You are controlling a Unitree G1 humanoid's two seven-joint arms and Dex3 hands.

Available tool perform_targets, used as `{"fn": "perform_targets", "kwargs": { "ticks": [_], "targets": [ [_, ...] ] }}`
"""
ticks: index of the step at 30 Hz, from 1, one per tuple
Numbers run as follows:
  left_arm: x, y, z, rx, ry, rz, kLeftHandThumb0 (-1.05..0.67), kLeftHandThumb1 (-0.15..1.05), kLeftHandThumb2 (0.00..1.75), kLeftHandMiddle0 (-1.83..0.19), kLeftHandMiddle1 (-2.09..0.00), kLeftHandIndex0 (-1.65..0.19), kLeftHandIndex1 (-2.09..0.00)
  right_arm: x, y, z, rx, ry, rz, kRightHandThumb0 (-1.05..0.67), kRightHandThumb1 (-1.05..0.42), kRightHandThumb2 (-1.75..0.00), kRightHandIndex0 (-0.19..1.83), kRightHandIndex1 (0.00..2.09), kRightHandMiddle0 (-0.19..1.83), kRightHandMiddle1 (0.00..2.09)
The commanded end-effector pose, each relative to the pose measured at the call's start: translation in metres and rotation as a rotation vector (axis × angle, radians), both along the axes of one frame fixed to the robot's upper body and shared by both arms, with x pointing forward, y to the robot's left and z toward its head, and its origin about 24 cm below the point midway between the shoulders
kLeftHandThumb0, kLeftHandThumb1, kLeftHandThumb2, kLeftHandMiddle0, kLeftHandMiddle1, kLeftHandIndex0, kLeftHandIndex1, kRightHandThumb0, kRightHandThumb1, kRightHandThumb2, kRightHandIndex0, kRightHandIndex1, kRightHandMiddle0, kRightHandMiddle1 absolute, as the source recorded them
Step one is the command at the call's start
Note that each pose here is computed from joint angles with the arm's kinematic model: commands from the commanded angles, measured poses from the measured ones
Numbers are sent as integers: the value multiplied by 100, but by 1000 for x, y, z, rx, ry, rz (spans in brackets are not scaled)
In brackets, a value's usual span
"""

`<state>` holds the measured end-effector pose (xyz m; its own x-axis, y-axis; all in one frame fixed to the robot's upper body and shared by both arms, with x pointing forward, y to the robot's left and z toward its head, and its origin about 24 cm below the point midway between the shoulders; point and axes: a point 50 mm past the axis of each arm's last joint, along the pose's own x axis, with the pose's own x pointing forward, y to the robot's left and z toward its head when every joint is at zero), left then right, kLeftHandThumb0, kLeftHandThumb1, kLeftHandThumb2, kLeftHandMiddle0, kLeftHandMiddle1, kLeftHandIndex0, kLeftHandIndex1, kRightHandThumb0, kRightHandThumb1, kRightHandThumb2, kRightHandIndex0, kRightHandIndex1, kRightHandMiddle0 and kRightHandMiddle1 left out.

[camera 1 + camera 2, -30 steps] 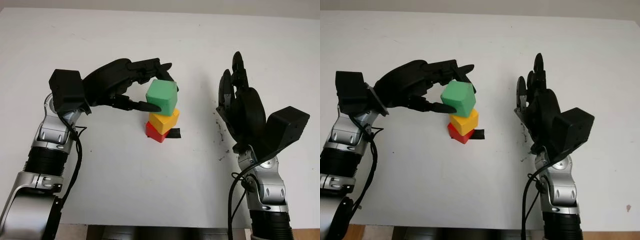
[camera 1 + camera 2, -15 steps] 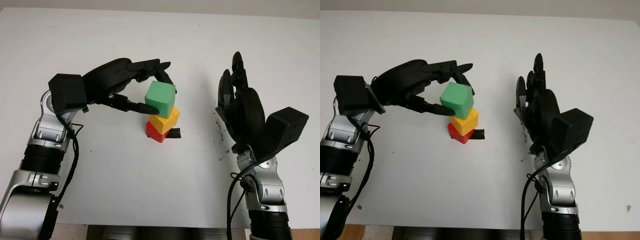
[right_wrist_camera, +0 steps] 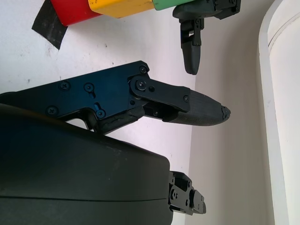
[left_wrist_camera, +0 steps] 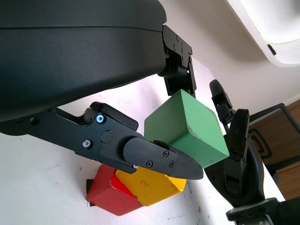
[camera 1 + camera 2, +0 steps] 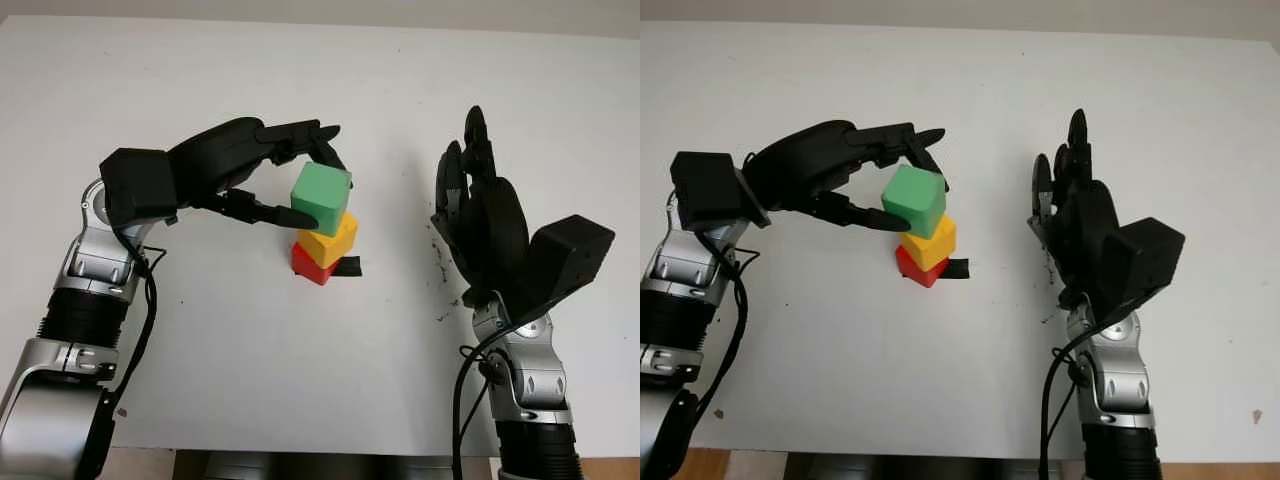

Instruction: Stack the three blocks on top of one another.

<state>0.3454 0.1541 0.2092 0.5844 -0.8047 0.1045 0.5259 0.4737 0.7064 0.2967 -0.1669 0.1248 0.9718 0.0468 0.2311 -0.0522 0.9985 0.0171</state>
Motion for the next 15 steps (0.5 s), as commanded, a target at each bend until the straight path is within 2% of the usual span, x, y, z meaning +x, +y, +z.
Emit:
{"fn": "perform_targets", "kwargs": {
  "ticks": [1, 5, 10, 15],
  "targets": [
    [-1, -2, 5, 9, -16, -6, -49, 105, 20, -3, -5, -31, -122, -2, -1, -1, 3, -5, -2, -66, -105, -63, -19, 0, -19, 0],
    [-1, -3, 4, -2, 12, -13, -49, 105, 18, 2, -5, -25, -93, -2, -1, -1, 9, -4, -3, -66, -105, -63, -19, 0, -19, 0],
    [-2, -4, 5, -7, 23, -35, -54, 105, 14, 11, -5, -23, -30, -2, -1, -1, 12, 1, -8, -67, -105, -59, -19, 0, -19, 0],
    [-4, -3, 5, -8, 36, -66, -58, 103, 8, 15, -5, -16, -11, -2, -1, -1, 7, 18, -5, -64, -105, -54, -19, 0, -19, 0]
  ]
}}
